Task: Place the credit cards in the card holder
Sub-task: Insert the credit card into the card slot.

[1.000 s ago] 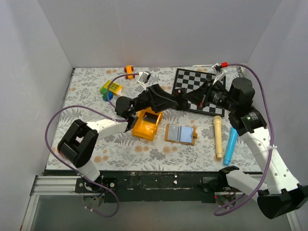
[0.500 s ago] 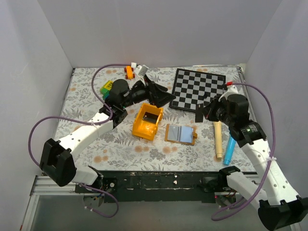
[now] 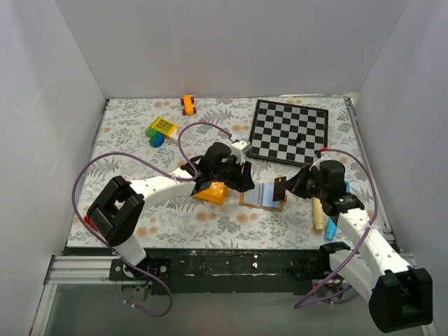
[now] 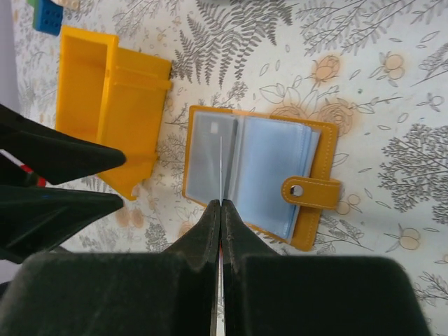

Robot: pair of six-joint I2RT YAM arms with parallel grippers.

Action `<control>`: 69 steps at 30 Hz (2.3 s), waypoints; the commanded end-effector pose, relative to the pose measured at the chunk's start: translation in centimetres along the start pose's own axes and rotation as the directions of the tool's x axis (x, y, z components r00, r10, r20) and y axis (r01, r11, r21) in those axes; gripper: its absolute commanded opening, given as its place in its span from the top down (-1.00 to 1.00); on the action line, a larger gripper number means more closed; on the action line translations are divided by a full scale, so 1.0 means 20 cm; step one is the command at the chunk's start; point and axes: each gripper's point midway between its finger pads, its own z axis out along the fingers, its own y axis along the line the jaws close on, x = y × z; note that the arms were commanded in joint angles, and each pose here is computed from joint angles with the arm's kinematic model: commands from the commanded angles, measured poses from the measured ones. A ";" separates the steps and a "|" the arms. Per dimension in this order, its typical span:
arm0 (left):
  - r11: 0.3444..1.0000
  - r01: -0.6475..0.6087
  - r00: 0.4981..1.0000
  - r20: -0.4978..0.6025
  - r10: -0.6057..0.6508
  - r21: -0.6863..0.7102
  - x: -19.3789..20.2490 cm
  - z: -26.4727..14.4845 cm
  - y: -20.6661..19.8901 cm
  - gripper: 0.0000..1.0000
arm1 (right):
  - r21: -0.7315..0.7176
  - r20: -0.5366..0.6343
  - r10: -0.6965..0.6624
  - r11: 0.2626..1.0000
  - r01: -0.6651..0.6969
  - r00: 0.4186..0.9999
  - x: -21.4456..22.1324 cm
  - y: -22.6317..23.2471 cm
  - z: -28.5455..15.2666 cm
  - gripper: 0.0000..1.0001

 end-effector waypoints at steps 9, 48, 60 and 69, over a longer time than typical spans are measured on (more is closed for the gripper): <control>0.995 -0.002 0.999 -0.052 -0.003 -0.099 0.14 0.08 0.14 0.24 | -0.193 0.081 -0.028 0.980 0.044 0.996 -0.13 0.19 0.03 0.97; 0.983 0.048 0.996 -0.061 -0.060 -0.179 0.23 0.19 0.23 0.02 | -0.193 0.013 0.072 0.979 -0.068 0.997 0.06 0.00 0.26 0.97; 0.969 0.051 0.995 -0.075 -0.071 -0.241 0.29 0.18 0.26 0.18 | -0.194 -0.008 0.098 0.976 -0.098 0.995 0.09 -0.03 0.29 0.97; 0.927 0.076 0.990 -0.083 -0.115 -0.367 0.34 0.13 0.36 0.28 | -0.184 -0.003 0.087 0.979 -0.086 0.996 0.10 -0.04 0.28 0.97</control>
